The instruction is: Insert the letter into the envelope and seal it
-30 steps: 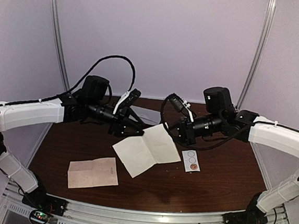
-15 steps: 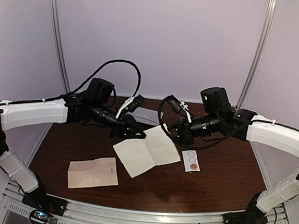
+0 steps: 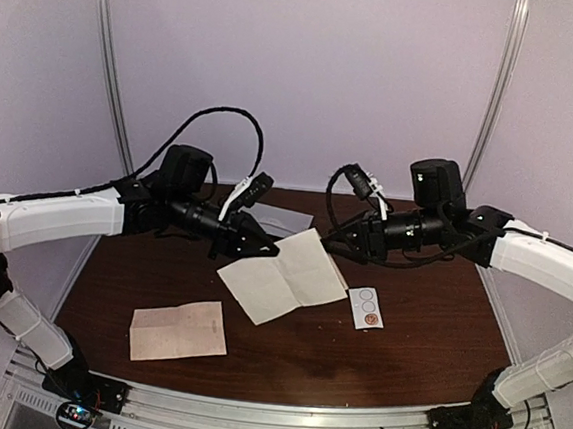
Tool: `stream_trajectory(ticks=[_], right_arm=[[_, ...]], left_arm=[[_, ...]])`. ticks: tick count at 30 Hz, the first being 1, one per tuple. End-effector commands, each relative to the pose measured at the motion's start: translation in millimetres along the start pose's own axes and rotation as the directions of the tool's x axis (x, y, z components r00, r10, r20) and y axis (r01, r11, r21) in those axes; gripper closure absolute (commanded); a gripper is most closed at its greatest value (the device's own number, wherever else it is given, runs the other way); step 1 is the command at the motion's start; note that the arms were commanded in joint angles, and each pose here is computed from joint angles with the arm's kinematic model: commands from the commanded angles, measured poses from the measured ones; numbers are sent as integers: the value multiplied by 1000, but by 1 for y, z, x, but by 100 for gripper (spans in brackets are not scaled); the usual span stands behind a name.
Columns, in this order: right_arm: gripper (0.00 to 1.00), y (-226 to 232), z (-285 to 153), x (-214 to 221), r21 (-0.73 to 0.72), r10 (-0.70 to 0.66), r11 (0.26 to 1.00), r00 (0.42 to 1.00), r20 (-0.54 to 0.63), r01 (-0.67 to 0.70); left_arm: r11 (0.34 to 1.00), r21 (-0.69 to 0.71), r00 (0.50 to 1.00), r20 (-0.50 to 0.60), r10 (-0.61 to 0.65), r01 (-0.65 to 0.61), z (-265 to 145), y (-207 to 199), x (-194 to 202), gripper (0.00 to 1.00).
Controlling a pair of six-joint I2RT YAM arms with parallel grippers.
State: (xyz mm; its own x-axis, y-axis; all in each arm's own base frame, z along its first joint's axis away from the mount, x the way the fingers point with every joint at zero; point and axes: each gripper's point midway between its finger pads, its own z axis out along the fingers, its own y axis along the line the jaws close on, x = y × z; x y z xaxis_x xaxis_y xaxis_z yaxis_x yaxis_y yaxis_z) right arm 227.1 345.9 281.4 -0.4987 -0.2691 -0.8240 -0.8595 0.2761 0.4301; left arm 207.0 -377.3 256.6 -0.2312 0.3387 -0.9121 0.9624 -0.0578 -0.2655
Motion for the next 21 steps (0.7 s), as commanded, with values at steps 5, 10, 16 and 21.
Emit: stream_trajectory(ticks=[5,10,16,21], right_arm=[[15,15,-49,-37,-9,-17,1000,979,203,19],[8,20,-49,-41,-9,-45,999,978,205,48],[8,19,-29,-36,-4,-62,998,988,144,63],[12,24,-9,-35,-37,-80,996,993,85,84]], left_arm=[[994,-111,989,143,39,-23,-39,15,-39,100],[996,-89,990,140,28,-16,-37,14,-37,100],[998,-52,990,136,23,-16,-34,11,-35,100],[999,-29,991,135,19,-15,-33,9,-34,100]])
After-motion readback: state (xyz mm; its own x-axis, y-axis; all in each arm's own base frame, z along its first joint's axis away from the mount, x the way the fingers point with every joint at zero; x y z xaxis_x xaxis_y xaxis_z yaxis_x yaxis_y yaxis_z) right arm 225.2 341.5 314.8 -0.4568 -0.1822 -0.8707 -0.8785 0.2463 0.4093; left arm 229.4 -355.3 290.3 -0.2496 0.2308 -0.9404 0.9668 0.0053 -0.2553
